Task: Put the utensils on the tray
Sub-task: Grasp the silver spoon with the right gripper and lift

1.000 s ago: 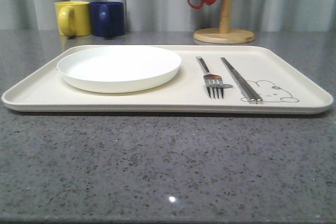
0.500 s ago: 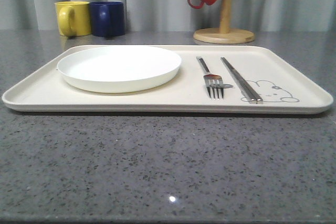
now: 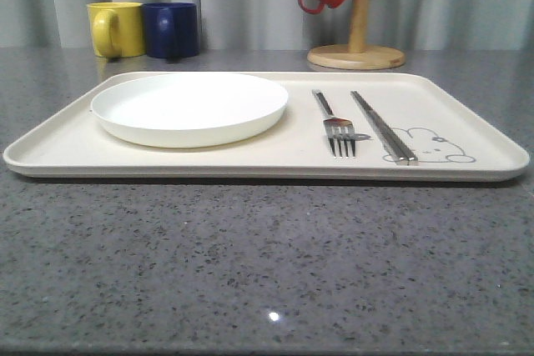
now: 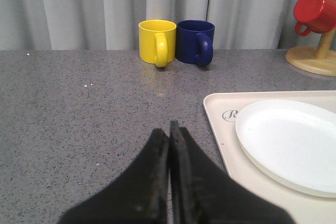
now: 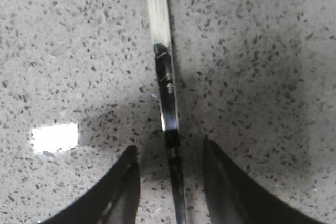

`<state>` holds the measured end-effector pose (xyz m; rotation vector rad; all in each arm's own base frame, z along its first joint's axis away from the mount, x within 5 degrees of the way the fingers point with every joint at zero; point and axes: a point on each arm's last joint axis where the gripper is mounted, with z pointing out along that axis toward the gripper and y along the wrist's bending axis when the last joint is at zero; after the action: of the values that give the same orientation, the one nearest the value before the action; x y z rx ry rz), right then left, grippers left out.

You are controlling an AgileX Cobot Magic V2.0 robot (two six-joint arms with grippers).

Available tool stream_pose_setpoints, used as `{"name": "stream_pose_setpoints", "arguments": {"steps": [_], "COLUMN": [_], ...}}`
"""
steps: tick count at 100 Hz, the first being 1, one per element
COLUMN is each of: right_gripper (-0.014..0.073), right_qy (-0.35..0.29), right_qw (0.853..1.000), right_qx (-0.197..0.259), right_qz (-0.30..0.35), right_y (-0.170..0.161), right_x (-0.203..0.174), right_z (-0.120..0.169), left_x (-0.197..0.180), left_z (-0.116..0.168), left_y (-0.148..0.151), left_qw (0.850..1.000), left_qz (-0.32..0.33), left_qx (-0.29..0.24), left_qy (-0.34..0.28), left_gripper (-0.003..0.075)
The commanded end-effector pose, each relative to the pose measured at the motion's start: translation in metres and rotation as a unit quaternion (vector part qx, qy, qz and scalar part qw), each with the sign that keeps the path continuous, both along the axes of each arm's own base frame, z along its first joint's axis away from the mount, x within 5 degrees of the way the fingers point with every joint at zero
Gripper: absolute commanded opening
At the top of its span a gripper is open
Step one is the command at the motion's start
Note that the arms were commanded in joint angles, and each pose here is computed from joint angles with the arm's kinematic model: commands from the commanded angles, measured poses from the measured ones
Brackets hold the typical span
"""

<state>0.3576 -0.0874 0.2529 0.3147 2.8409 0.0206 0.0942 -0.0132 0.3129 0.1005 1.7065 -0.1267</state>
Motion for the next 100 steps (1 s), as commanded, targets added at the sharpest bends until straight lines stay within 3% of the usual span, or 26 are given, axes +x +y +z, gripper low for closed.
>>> {"name": "stream_pose_setpoints", "arguments": {"steps": [1, 34, 69, 87, 100], "right_gripper": [0.0311, 0.0296, 0.0151, -0.0014, -0.0027], "right_qy": [-0.044, -0.042, -0.034, -0.034, -0.04], "right_qw": [0.999, 0.999, 0.999, 0.999, 0.999], "right_qx": [-0.011, -0.01, -0.006, -0.006, -0.005], "right_qz": [0.001, 0.002, 0.001, 0.0, -0.009], "right_y": [-0.0014, -0.0013, -0.001, -0.001, -0.0006], "right_x": [-0.002, -0.0023, -0.0025, -0.0027, -0.004], "right_z": [0.0231, 0.0227, 0.0173, 0.0177, 0.0249], "left_x": [0.0008, 0.0008, 0.0008, 0.0008, 0.0008], "left_z": [0.0157, 0.0157, 0.0157, 0.0157, 0.0157], "left_y": [0.0025, 0.0025, 0.0025, 0.0025, 0.0025], "left_qw": [0.999, 0.999, 0.999, 0.999, 0.999], "left_qz": [0.015, 0.015, 0.015, 0.015, 0.015], "left_qx": [-0.007, -0.007, -0.007, -0.007, -0.007], "left_qy": [-0.047, -0.047, -0.047, -0.047, -0.047], "left_gripper": [-0.0018, -0.0018, -0.0018, -0.0018, -0.0018]}}
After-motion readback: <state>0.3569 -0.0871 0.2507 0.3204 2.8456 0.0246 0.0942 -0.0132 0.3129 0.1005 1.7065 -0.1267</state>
